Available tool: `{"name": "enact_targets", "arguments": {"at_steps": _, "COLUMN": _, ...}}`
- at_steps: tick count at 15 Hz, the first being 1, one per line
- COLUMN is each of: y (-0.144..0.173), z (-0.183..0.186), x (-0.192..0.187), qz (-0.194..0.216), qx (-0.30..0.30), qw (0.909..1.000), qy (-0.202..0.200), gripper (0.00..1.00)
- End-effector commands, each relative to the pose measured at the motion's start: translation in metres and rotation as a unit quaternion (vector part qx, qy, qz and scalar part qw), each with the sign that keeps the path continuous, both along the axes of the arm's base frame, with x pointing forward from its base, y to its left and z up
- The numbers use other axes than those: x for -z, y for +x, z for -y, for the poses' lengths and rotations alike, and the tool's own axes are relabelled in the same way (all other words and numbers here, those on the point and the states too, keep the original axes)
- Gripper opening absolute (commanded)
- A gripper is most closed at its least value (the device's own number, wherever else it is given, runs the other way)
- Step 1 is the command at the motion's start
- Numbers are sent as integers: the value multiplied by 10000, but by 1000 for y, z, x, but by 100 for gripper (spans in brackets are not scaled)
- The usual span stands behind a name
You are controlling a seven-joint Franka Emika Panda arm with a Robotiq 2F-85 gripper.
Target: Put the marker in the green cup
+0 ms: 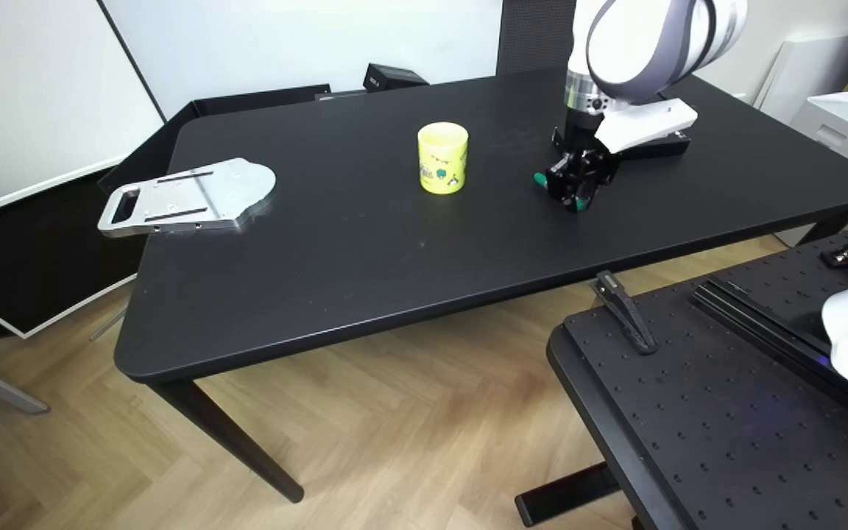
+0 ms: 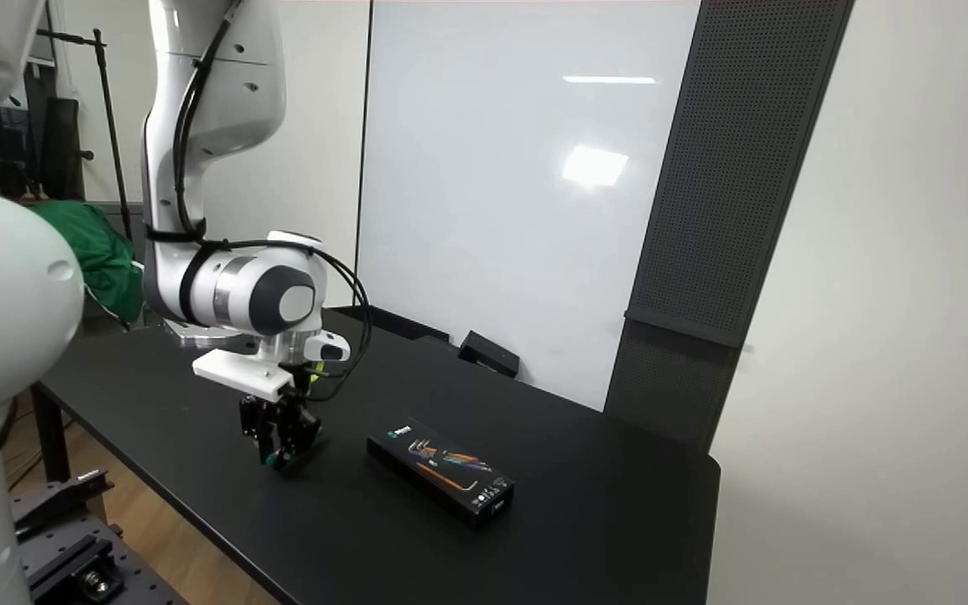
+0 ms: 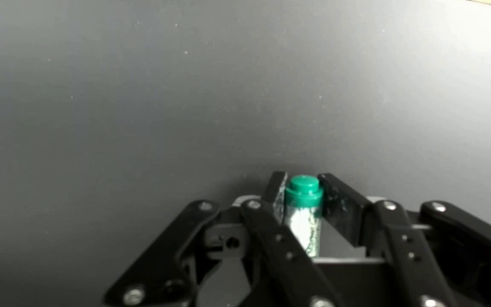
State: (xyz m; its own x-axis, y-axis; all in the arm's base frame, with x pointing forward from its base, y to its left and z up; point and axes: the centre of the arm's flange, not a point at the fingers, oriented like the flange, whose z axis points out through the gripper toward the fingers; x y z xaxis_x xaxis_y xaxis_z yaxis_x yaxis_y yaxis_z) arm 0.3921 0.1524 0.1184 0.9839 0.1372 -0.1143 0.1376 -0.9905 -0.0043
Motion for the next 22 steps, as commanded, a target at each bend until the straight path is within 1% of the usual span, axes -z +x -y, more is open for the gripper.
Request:
{"name": "enact_targets", "arguments": {"at_steps": 1, "y": 27, "z": -5, "x": -50, "qz": -88, "qx": 418, "qw": 9985, "qy": 349, "gripper": 7}}
{"name": "enact_targets", "arguments": {"at_steps": 4, "y": 44, "z": -10, "x": -85, "qz": -147, "qx": 1083, "qw": 9912, "qy": 742, "gripper": 7}}
{"name": "enact_targets", "arguments": {"at_steps": 6, "y": 53, "z": -12, "x": -102, "qz": -338, "qx": 1644, "qw": 9806, "qy": 1009, "gripper": 7}}
{"name": "enact_targets", "arguments": {"at_steps": 9, "y": 66, "z": -17, "x": -112, "qz": -721, "qx": 2228, "qw": 9639, "qy": 1268, "gripper": 7}}
{"name": "enact_targets", "arguments": {"at_steps": 12, "y": 74, "z": -23, "x": -116, "qz": -1093, "qx": 2660, "qw": 9430, "qy": 1677, "gripper": 7}}
{"name": "enact_targets", "arguments": {"at_steps": 14, "y": 77, "z": -32, "x": -117, "qz": -1274, "qx": 2968, "qw": 9262, "qy": 1944, "gripper": 7}}
{"name": "enact_targets", "arguments": {"at_steps": 16, "y": 83, "z": -42, "x": -118, "qz": -1409, "qx": 3176, "qw": 9124, "qy": 2164, "gripper": 7}}
{"name": "enact_targets", "arguments": {"at_steps": 19, "y": 92, "z": -56, "x": -115, "qz": -1575, "qx": 3390, "qw": 8951, "qy": 2431, "gripper": 7}}
{"name": "enact_targets", "arguments": {"at_steps": 22, "y": 102, "z": -70, "x": -106, "qz": -1764, "qx": 3570, "qw": 8801, "qy": 2584, "gripper": 7}}
